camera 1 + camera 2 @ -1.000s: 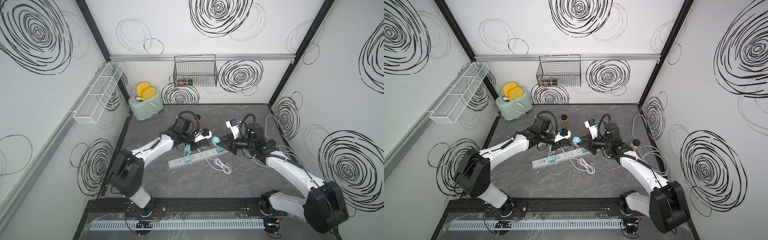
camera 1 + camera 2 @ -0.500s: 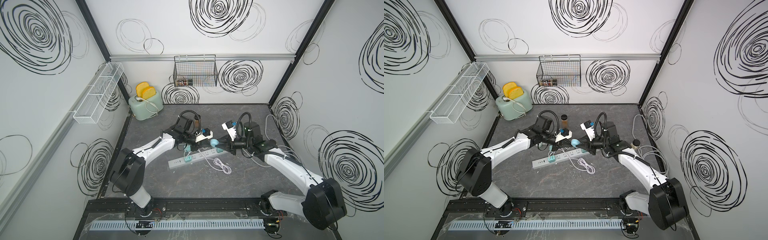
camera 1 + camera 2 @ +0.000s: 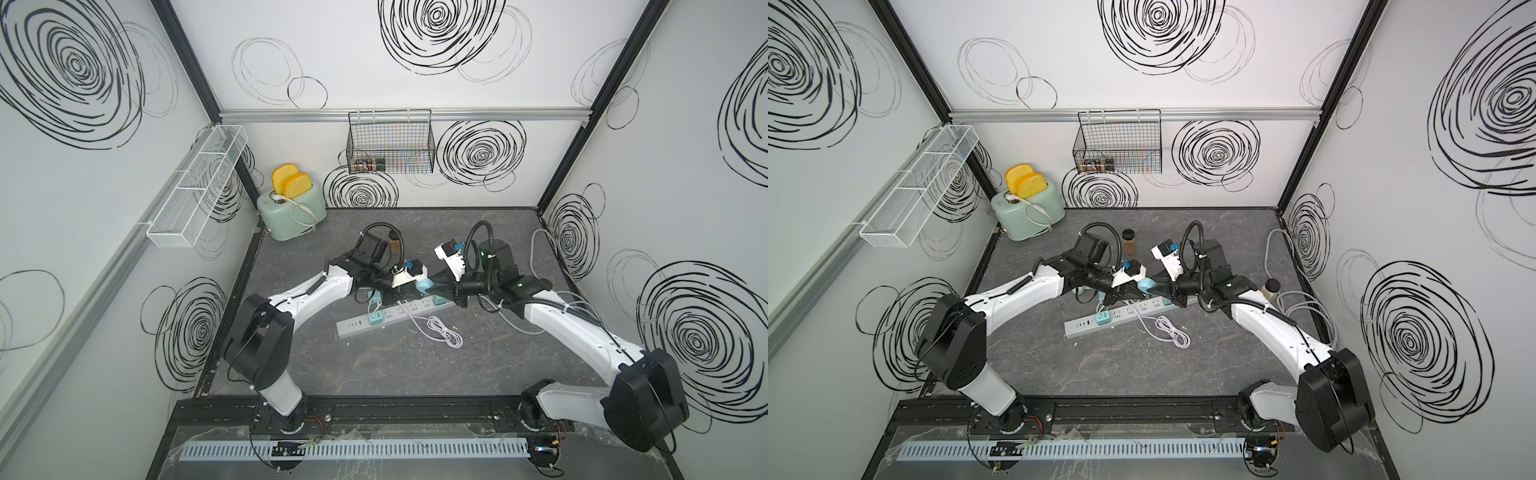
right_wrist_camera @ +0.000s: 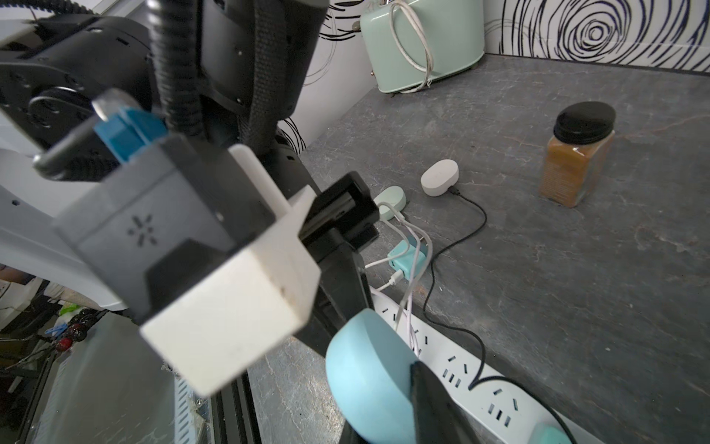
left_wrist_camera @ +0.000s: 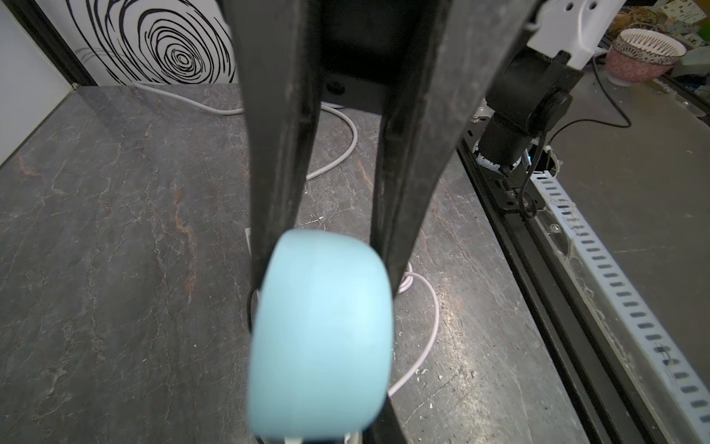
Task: Charge the bluetooth headset
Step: Insert the charging cable into the bluetooth headset.
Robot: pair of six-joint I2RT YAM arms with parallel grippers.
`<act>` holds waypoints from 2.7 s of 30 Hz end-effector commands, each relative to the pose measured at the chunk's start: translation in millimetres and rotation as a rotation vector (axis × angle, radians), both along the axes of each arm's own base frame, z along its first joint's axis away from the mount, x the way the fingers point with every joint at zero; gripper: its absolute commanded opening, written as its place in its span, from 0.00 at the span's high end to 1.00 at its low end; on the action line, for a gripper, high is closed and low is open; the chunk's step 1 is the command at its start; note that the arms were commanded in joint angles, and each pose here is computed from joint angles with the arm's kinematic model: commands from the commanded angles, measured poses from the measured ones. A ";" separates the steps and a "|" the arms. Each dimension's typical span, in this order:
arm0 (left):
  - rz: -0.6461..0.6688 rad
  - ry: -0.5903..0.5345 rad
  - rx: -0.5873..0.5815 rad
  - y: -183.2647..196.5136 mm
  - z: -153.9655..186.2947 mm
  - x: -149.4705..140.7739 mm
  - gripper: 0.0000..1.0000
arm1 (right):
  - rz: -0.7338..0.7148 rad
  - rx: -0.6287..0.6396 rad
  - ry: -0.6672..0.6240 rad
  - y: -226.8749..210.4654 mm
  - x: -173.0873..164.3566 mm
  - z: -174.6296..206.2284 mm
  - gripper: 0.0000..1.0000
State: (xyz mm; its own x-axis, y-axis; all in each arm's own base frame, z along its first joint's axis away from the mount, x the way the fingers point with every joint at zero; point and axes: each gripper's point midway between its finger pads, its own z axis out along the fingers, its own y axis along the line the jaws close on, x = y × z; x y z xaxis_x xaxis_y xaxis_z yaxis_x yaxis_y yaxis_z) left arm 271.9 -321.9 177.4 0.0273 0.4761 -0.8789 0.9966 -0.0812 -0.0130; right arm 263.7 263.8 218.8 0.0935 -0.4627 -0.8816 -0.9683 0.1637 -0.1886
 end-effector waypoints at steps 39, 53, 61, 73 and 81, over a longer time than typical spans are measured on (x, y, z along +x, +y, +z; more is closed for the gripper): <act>-0.042 -0.091 -0.057 -5.9 24.8 -4.1 1.00 | -0.022 -0.200 0.014 -2.7 -19.5 -17.6 0.87; -0.089 -0.134 -0.123 -6.3 41.3 -18.7 1.00 | -0.067 -0.255 0.064 -1.5 -11.2 -36.0 0.88; -0.058 -0.108 -0.087 -8.3 33.4 -9.4 1.00 | -0.028 -0.248 0.057 -0.5 -18.4 -32.4 0.90; -0.085 -0.194 -0.221 1.4 70.2 -22.4 1.00 | -0.016 -0.295 0.132 0.9 -29.2 -58.6 0.91; -0.090 -0.204 -0.264 5.7 80.7 -17.9 0.89 | -0.090 -0.288 0.204 -1.9 -27.3 -70.3 0.92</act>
State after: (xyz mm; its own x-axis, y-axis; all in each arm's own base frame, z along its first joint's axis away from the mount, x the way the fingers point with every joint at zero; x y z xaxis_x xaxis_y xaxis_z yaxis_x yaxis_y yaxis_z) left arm 266.0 -297.8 175.0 0.0059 0.4828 -0.8757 0.9999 -0.0150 -0.0016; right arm 252.6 274.9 198.3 0.0114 -0.6070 -0.7947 -0.9657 0.1996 -0.1663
